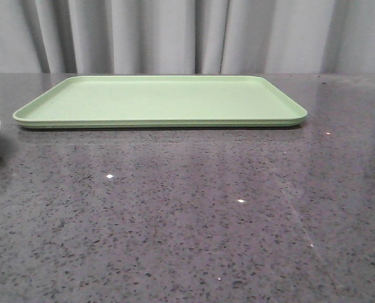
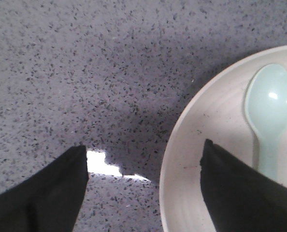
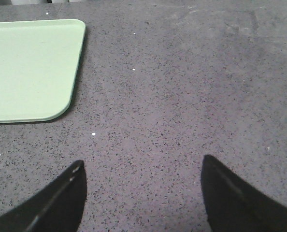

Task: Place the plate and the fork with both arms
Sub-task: 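Grip the cream plate rim with the left gripper, then lift the plate with the left gripper and carry it over the tray, then lower the plate onto the tray, open the left gripper, withdraw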

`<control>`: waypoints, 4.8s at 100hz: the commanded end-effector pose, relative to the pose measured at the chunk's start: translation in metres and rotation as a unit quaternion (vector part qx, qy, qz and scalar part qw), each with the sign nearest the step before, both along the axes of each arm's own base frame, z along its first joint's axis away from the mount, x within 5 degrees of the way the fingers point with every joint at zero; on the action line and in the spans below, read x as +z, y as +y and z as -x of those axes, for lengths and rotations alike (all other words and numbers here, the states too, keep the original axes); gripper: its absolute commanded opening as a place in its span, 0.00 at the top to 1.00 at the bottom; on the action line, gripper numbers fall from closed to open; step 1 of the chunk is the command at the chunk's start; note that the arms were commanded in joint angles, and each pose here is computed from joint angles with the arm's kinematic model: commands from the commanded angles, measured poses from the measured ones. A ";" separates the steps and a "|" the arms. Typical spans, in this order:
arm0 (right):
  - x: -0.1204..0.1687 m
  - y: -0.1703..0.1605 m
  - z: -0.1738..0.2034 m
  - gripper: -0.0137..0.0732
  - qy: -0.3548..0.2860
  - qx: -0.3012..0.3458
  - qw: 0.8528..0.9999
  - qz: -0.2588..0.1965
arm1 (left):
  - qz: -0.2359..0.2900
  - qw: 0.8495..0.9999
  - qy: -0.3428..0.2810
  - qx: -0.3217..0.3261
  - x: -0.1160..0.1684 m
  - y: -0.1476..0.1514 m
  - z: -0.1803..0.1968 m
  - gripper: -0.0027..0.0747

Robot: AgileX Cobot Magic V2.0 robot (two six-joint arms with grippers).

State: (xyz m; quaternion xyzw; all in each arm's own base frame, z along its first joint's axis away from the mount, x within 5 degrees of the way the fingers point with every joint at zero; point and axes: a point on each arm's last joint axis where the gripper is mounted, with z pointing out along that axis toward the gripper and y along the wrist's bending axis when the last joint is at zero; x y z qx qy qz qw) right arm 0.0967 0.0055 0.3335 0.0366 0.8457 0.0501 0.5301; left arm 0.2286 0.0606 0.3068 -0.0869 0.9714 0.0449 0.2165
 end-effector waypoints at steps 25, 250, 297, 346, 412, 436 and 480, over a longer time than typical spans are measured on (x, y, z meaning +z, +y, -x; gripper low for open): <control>0.015 0.000 -0.003 0.26 -0.046 0.001 0.999 0.002 | 0.028 0.999 0.039 -0.024 -0.018 0.001 -0.021 0.35; 0.015 0.000 -0.003 0.26 -0.046 0.001 0.999 0.003 | 0.187 0.963 -0.050 -0.186 0.066 -0.152 -0.123 0.99; 0.015 0.000 -0.003 0.26 -0.046 0.001 0.999 0.003 | 0.226 0.956 -0.054 -0.179 0.050 -0.210 -0.184 0.99; 0.015 0.000 -0.003 0.26 -0.046 0.001 0.999 0.003 | 0.222 0.955 -0.082 -0.180 0.041 -0.223 -0.194 0.99; 0.015 0.000 -0.003 0.26 -0.046 0.001 0.999 0.003 | 0.208 0.960 -0.057 -0.176 0.023 -0.224 -0.200 0.99; 0.015 0.000 -0.003 0.26 -0.045 0.001 0.999 0.003 | 0.205 0.961 -0.059 -0.174 0.021 -0.223 -0.202 0.99; 0.016 0.000 -0.003 0.26 -0.048 0.001 0.999 0.002 | 0.204 0.962 -0.052 -0.173 0.018 -0.224 -0.203 0.70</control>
